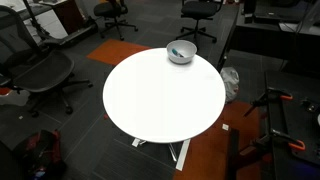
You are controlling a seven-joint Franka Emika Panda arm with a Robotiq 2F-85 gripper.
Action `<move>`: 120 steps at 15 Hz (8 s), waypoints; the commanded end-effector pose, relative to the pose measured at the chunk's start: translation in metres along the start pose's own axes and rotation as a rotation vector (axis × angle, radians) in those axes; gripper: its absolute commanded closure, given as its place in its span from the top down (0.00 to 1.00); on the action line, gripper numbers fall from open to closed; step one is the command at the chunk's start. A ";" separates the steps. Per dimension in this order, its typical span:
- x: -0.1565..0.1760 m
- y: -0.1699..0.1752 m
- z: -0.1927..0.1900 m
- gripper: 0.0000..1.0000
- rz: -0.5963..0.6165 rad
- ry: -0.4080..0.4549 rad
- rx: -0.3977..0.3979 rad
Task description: Remove the the marker from the bowl and place it on the table
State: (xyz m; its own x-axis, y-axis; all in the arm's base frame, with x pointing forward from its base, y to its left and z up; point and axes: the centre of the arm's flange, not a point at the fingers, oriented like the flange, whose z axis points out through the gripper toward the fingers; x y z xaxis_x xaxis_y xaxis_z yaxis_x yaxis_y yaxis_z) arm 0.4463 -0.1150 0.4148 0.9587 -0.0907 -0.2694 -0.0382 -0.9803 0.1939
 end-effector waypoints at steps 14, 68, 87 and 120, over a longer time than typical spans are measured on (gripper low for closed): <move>0.043 0.008 0.015 1.00 0.015 0.099 0.039; 0.296 0.078 0.214 0.20 0.379 0.194 0.246; 0.230 0.065 0.089 0.05 0.289 0.338 0.213; 0.199 -0.073 0.174 0.51 0.039 0.317 0.178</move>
State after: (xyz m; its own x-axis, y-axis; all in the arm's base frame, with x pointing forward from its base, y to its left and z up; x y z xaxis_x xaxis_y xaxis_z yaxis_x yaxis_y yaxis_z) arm 0.5962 -0.0938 0.1802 0.9921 -0.1220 0.0286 -0.1227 -0.9921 0.0241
